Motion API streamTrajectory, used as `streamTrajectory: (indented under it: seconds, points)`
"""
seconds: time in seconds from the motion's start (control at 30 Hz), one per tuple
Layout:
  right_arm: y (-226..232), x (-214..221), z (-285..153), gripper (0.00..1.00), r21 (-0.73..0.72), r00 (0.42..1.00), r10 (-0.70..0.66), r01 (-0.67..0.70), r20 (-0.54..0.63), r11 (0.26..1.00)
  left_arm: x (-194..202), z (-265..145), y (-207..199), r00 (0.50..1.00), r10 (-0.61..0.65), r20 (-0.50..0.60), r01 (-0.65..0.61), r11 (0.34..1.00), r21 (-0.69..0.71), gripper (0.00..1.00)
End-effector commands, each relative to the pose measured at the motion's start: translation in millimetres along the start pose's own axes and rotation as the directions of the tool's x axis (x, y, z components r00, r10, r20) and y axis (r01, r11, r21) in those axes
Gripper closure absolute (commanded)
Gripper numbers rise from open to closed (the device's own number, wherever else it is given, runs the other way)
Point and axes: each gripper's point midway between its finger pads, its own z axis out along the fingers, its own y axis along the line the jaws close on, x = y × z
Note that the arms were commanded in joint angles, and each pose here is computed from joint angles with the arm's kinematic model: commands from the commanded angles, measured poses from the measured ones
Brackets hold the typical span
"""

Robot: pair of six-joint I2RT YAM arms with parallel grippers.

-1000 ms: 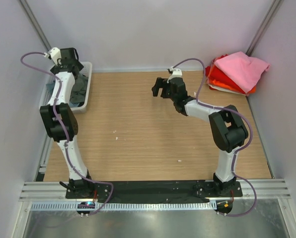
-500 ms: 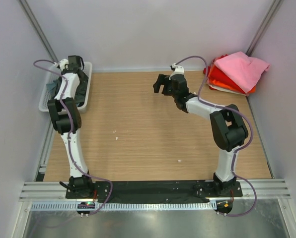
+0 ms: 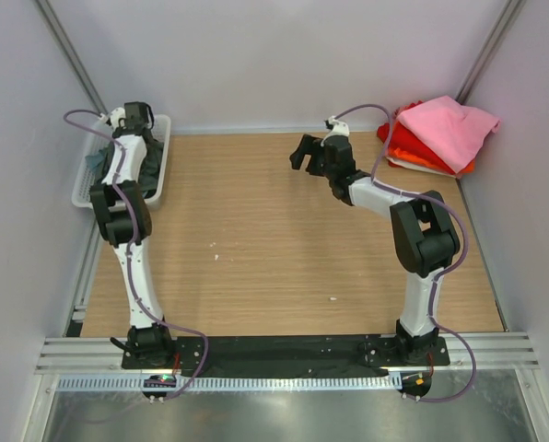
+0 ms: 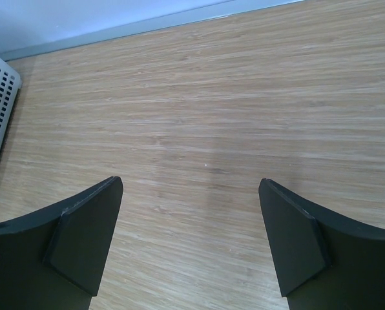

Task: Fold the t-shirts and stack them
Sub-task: Grab the tshirt from the pile, then move the tshirt to the center of the board

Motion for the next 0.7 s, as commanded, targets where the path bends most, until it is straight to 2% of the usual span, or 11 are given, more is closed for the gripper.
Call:
streamTrajectory:
  seconds: [0.0, 0.13, 0.17, 0.23, 0.3, 0.4, 0.5, 0.53, 0.57, 0.63, 0.67]
  points:
    - [7.0, -21.2, 3.9, 0.07, -0.027, 0.999, 0.033, -0.032, 0.041, 0.999, -59.8, -52.5, -14.4, 0.992, -0.056, 0.113, 0.046, 0.995, 0.087, 1.0]
    - [2.9, -25.6, 1.1, 0.08, -0.024, 0.997, 0.055, -0.054, 0.054, 0.998, -113.7, -153.9, -47.9, 0.962, -0.089, 0.259, 0.027, 0.972, 0.234, 1.0]
    - [2.0, -27.6, 0.1, 0.08, -0.025, 0.996, 0.061, -0.059, 0.061, 0.998, -133.4, -194.1, -51.5, 0.945, -0.112, 0.308, 0.022, 0.959, 0.283, 1.0]
    - [-4.6, -29.6, -3.8, 0.08, -0.02, 0.995, 0.07, -0.069, 0.073, 0.997, -142.0, -252.6, -73.6, 0.922, -0.104, 0.373, -0.039, 0.934, 0.356, 1.0]
    - [-13.1, -33.5, -9.5, 0.08, 0.001, 0.993, 0.077, -0.077, 0.088, 0.997, -157.6, -314.7, -77.0, 0.89, -0.129, 0.437, -0.076, 0.904, 0.422, 1.0]
    - [-31.8, -41.7, -18.6, 0.08, 0.021, 0.986, 0.117, -0.12, 0.119, 0.993, -154.8, -397.0, -90.6, 0.859, -0.124, 0.497, -0.181, 0.835, 0.52, 1.0]
    - [-50.0, -49.9, -27.6, 0.08, 0.026, 0.973, 0.173, -0.179, 0.152, 0.983, -121.4, -445.4, -110.5, 0.86, -0.063, 0.506, -0.285, 0.764, 0.579, 0.99]
    - [-54.5, -53.8, -30.0, 0.07, 0.028, 0.969, 0.184, -0.191, 0.166, 0.981, -109.9, -446.8, -110.5, 0.866, -0.026, 0.499, -0.305, 0.765, 0.568, 0.95]
    - [-63.3, -58.8, -33.7, 0.06, 0.039, 0.964, 0.198, -0.208, 0.178, 0.977, -101.9, -446.9, -110.8, 0.867, 0.003, 0.498, -0.321, 0.768, 0.554, 0.85]
    - [-70.2, -65.8, -44.1, 0.05, 0.046, 0.959, 0.199, -0.212, 0.2, 0.976, -73.8, -441.7, -112.0, 0.89, 0.079, 0.449, -0.345, 0.762, 0.548, 0.77]
    - [-73.6, -67.3, -48.2, 0.04, 0.048, 0.957, 0.198, -0.213, 0.21, 0.976, -61.3, -439.0, -114.2, 0.905, 0.104, 0.413, -0.346, 0.745, 0.57, 0.58]
